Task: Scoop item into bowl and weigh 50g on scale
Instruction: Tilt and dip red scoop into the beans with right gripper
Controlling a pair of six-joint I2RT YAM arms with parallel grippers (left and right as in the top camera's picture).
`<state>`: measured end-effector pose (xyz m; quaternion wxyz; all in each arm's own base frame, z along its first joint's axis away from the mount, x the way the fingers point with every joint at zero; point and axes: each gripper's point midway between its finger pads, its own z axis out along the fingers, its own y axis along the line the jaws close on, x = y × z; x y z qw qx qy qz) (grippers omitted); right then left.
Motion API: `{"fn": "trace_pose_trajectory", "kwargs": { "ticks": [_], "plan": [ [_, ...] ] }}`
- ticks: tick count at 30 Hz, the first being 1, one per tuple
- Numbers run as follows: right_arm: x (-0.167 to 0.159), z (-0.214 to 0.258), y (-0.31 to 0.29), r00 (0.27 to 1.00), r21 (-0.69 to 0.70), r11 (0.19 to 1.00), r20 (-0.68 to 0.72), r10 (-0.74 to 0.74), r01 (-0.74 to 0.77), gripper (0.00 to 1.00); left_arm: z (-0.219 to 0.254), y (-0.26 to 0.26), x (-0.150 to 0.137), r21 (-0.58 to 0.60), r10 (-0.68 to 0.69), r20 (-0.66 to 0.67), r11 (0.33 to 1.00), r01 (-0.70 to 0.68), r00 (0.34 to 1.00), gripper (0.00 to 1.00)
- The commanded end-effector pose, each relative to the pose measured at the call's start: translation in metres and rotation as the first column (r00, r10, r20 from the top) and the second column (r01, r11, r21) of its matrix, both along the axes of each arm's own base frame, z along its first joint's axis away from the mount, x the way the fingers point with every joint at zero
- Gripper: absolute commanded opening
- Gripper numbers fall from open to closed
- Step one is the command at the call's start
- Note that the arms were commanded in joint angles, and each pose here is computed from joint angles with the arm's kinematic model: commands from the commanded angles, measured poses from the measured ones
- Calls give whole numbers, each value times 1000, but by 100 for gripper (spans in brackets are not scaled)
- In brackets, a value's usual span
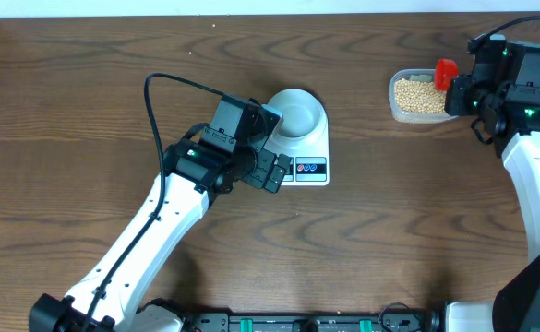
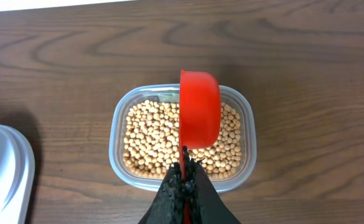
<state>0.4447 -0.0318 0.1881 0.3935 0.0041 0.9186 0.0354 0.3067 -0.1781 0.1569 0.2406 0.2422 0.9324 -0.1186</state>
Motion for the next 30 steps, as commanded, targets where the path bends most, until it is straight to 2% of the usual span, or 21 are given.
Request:
{"fn": "trace_pose_trajectory", "kwargs": {
  "ticks": [1, 9, 18, 30],
  "plan": [
    [4, -8, -3, 1000, -2, 1000, -18, 6, -6, 1, -3, 0, 0, 2, -9, -10, 1000, 9, 1000, 100],
    [3, -15, -21, 999, 0, 999, -35, -32, 32, 1, -3, 0, 0, 2, -9, -10, 1000, 9, 1000, 100],
    [3, -32, -29, 998, 26, 1000, -66, 2, 0, 1, -3, 0, 0, 2, -9, -10, 1000, 9, 1000, 100],
    [-4, -79, -3, 976, 188, 980, -190, 103, -67, 1, -3, 0, 0, 2, -9, -10, 1000, 9, 1000, 100]
  ]
}}
